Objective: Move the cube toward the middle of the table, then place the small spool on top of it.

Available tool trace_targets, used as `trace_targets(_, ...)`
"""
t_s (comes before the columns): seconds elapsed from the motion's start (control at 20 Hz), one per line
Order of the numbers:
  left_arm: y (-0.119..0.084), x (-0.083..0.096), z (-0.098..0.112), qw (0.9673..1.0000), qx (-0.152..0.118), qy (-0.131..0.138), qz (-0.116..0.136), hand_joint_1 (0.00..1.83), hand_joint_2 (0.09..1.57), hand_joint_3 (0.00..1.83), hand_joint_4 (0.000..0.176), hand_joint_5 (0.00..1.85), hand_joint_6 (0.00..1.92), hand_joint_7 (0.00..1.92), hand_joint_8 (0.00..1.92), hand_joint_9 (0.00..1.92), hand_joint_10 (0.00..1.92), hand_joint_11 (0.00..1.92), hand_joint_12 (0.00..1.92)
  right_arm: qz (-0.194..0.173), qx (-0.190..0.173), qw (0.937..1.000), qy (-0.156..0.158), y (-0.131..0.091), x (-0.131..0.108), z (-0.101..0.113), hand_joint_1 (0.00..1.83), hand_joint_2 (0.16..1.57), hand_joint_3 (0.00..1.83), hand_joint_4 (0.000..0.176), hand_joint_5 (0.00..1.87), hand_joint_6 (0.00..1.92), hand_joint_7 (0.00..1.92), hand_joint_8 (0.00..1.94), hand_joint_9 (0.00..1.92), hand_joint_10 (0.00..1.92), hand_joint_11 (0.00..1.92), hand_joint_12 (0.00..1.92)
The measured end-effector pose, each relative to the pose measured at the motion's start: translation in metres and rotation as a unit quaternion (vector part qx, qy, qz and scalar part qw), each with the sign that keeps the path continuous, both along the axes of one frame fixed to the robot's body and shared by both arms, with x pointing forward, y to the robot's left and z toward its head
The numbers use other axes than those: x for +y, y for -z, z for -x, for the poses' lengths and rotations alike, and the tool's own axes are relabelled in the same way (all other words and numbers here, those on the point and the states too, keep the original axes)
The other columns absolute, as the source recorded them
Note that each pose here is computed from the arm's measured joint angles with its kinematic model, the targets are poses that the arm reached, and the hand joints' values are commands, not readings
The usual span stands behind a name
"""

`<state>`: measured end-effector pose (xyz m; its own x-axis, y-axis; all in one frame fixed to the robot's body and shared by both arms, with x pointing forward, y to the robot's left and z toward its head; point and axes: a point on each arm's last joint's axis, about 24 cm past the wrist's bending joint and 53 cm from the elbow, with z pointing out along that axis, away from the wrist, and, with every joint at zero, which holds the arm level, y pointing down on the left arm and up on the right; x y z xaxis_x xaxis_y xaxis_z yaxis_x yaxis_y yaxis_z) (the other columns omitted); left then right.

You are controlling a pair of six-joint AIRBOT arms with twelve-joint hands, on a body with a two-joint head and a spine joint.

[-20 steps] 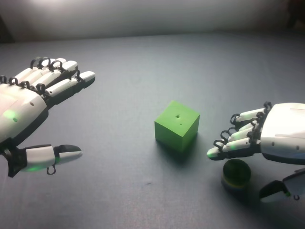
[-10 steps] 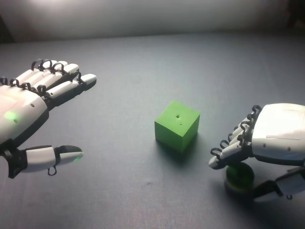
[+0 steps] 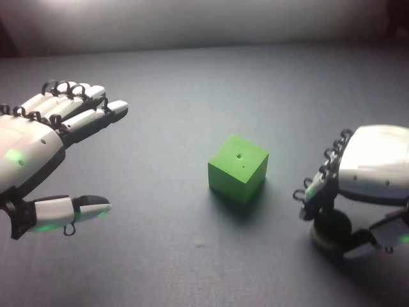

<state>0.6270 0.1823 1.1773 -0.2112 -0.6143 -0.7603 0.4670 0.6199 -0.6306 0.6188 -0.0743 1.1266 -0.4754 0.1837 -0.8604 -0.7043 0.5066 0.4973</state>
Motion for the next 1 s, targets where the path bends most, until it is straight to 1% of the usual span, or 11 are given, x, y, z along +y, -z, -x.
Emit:
trace_targets(0.1, 0.001, 0.000, 0.000, 1.0000, 0.001, 0.000, 0.001, 0.86, 1.02, 0.00, 0.111, 0.19, 0.00, 0.07, 0.00, 0.04, 0.01, 0.03, 0.07, -0.008, -0.006, 1.0000, 0.002, -0.008, -0.001, -0.003, 1.20, 1.07, 0.00, 0.000, 1.09, 0.73, 0.97, 1.27, 1.03, 1.56, 1.03, 1.81)
trace_targets(0.15, 0.001, -0.001, 0.000, 1.0000, 0.002, 0.001, 0.002, 0.86, 1.01, 0.00, 0.120, 0.19, 0.00, 0.07, 0.00, 0.04, 0.00, 0.02, 0.07, -0.012, -0.009, 0.9999, 0.003, -0.012, -0.001, -0.004, 1.28, 1.04, 0.00, 0.000, 1.10, 0.62, 1.20, 0.82, 1.12, 1.15, 1.05, 1.50)
trace_targets(0.2, 0.003, -0.001, 0.001, 1.0000, 0.003, 0.001, 0.001, 0.85, 1.01, 0.00, 0.119, 0.19, 0.00, 0.08, 0.00, 0.04, 0.01, 0.04, 0.08, -0.015, -0.012, 0.9998, 0.003, -0.015, 0.000, -0.005, 1.29, 1.03, 0.00, 0.000, 1.09, 0.67, 1.27, 0.67, 1.15, 1.00, 1.01, 1.48)
trace_targets(0.45, 0.004, 0.001, 0.001, 1.0000, 0.006, -0.001, 0.001, 0.83, 1.01, 0.00, 0.127, 0.18, 0.00, 0.08, 0.00, 0.06, 0.00, 0.00, 0.26, -0.043, -0.043, 0.9981, 0.013, -0.046, 0.000, -0.018, 1.29, 1.04, 0.00, 0.000, 1.19, 0.41, 1.16, 0.92, 1.08, 0.89, 0.79, 1.56)
trace_targets(0.55, 0.004, 0.001, 0.001, 1.0000, 0.006, -0.002, 0.001, 0.83, 1.02, 0.00, 0.110, 0.19, 0.00, 0.08, 0.00, 0.06, 0.00, 0.00, 0.24, -0.050, -0.058, 0.9970, 0.011, -0.057, 0.003, -0.020, 1.29, 1.03, 0.00, 0.000, 1.22, 0.39, 1.19, 0.86, 1.08, 0.88, 0.74, 1.52)
trace_targets(0.6, 0.005, 0.001, 0.001, 1.0000, 0.006, -0.002, 0.001, 0.85, 1.01, 0.00, 0.100, 0.20, 0.00, 0.09, 0.00, 0.08, 0.00, 0.00, 0.29, -0.055, -0.065, 0.9963, 0.010, -0.063, 0.005, -0.022, 1.27, 1.04, 0.00, 0.000, 1.15, 0.56, 1.20, 0.79, 1.07, 0.80, 0.71, 1.46)
trace_targets(0.7, 0.006, 0.001, 0.001, 1.0000, 0.008, -0.001, 0.002, 0.84, 1.01, 0.00, 0.121, 0.19, 0.00, 0.09, 0.00, 0.07, 0.00, 0.00, 0.29, -0.063, -0.080, 0.9948, 0.012, -0.075, 0.009, -0.028, 1.24, 1.07, 0.00, 0.022, 1.03, 0.95, 1.15, 0.71, 0.99, 0.66, 0.46, 1.48)
trace_targets(0.75, 0.007, 0.002, 0.001, 1.0000, 0.009, -0.002, 0.001, 0.84, 1.00, 0.00, 0.128, 0.19, 0.00, 0.11, 0.00, 0.10, 0.00, 0.00, 0.37, -0.068, -0.087, 0.9938, 0.012, -0.081, 0.011, -0.031, 1.24, 1.07, 0.00, 0.005, 1.09, 0.76, 1.09, 0.90, 0.95, 0.77, 0.36, 1.56)
trace_targets(0.85, 0.007, 0.005, 0.001, 0.9999, 0.009, -0.006, 0.003, 0.83, 1.01, 0.00, 0.127, 0.18, 0.00, 0.10, 0.00, 0.09, 0.00, 0.00, 0.36, -0.079, -0.094, 0.9923, 0.012, -0.090, 0.018, -0.035, 1.25, 1.06, 0.00, 0.000, 1.08, 0.74, 1.12, 0.88, 0.96, 0.79, 0.42, 1.53)
trace_targets(0.9, 0.008, 0.007, 0.002, 0.9999, 0.009, -0.009, 0.004, 0.85, 1.00, 0.00, 0.165, 0.12, 0.00, 0.10, 0.00, 0.13, 0.01, 0.00, 0.46, -0.084, -0.099, 0.9915, 0.009, -0.094, 0.022, -0.037, 1.26, 1.06, 0.00, 0.000, 1.08, 0.71, 1.13, 0.88, 1.04, 0.72, 0.72, 1.36)
trace_targets(1.0, 0.011, 0.012, 0.003, 0.9997, 0.014, -0.017, 0.006, 0.85, 0.99, 0.00, 0.141, 0.17, 0.02, 0.10, 0.00, 0.12, 0.00, 0.00, 0.47, -0.092, -0.104, 0.9903, 0.007, -0.100, 0.028, -0.039, 1.26, 1.04, 0.00, 0.000, 1.09, 0.73, 1.20, 0.71, 1.08, 0.62, 0.67, 1.37)
